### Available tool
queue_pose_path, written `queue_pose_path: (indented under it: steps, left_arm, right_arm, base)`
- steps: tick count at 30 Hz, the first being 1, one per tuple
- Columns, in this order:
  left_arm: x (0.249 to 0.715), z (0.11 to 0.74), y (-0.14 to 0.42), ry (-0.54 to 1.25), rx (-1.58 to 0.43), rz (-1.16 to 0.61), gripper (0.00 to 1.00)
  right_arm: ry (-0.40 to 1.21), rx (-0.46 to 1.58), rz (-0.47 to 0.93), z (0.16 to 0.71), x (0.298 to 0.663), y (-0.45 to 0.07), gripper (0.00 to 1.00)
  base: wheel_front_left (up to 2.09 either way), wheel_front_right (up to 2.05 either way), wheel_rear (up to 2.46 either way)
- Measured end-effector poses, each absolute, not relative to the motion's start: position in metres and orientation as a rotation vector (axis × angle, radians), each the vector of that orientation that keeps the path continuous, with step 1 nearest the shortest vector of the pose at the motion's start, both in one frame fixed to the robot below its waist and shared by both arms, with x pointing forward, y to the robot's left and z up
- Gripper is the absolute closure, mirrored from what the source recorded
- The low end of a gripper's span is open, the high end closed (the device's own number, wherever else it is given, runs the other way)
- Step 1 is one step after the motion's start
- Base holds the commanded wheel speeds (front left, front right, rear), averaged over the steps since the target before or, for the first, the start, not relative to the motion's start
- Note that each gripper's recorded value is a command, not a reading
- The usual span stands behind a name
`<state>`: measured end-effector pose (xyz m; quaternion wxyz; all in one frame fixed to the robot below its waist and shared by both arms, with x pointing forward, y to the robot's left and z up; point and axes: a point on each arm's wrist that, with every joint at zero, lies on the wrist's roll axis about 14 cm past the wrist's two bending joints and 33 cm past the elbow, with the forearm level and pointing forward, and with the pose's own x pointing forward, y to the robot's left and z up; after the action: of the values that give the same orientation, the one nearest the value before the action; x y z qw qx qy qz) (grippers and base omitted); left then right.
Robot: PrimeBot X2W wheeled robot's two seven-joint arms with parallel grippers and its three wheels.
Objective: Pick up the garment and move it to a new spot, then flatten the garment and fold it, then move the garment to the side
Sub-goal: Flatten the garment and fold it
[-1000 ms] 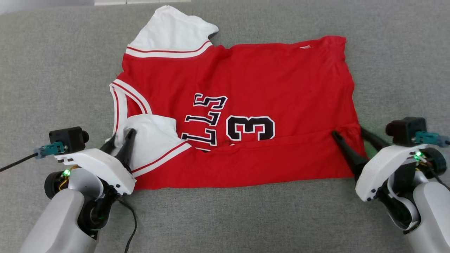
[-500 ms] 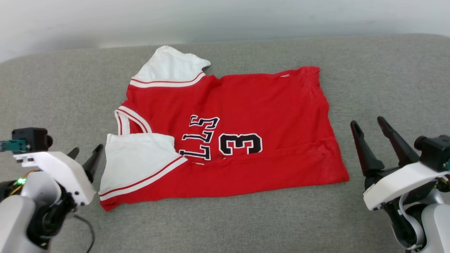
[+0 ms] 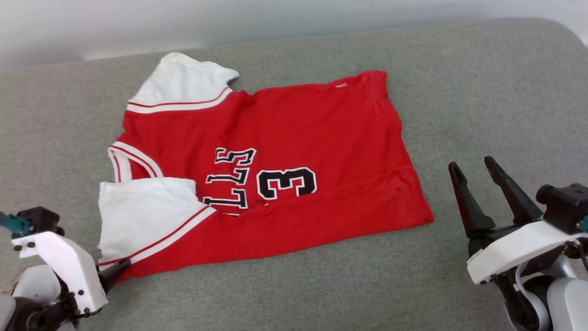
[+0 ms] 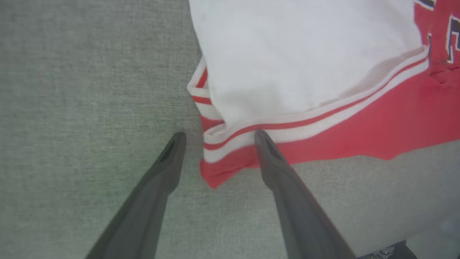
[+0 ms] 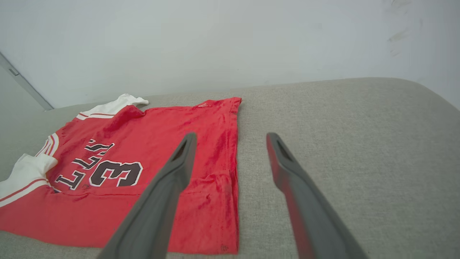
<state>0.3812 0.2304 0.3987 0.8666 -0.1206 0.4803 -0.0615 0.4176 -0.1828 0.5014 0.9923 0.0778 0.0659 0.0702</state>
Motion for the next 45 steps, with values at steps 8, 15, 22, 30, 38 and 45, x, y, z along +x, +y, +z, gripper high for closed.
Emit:
queue_pose_path:
  steps: [8, 15, 22, 30, 38, 45]
  left_arm:
    - [0.379, 0.372, 0.218, 1.127, -0.337, -0.138, 1.00]
    - [0.380, 0.378, 0.209, 1.074, -0.377, -0.168, 1.00]
    - [0.393, 0.406, 0.216, 0.920, -0.363, -0.164, 1.00]
    - [0.404, 0.428, 0.215, 0.828, -0.323, -0.185, 1.00]
    - [0.407, 0.424, 0.212, 0.828, -0.314, -0.189, 1.00]
    - [0.404, 0.422, 0.211, 0.830, -0.319, -0.192, 1.00]
  right_arm:
    - [0.188, 0.177, 0.084, 0.480, 0.416, -0.198, 0.00]
    - [0.262, 0.204, 0.070, 0.471, 0.414, -0.207, 0.00]
    - [0.545, 0.218, 0.109, 0.432, 0.400, -0.207, 0.00]
    - [0.756, 0.207, 0.218, 0.402, 0.408, -0.176, 0.00]
    - [0.901, 0.217, 0.308, 0.370, 0.417, -0.141, 0.40]
    - [0.912, 0.194, 0.325, 0.373, 0.418, -0.138, 1.00]
  base:
    - [0.00, 0.00, 0.00]
    - [0.00, 0.00, 0.00]
    - [0.00, 0.00, 0.00]
    - [0.00, 0.00, 0.00]
    - [0.00, 0.00, 0.00]
    - [0.00, 0.00, 0.00]
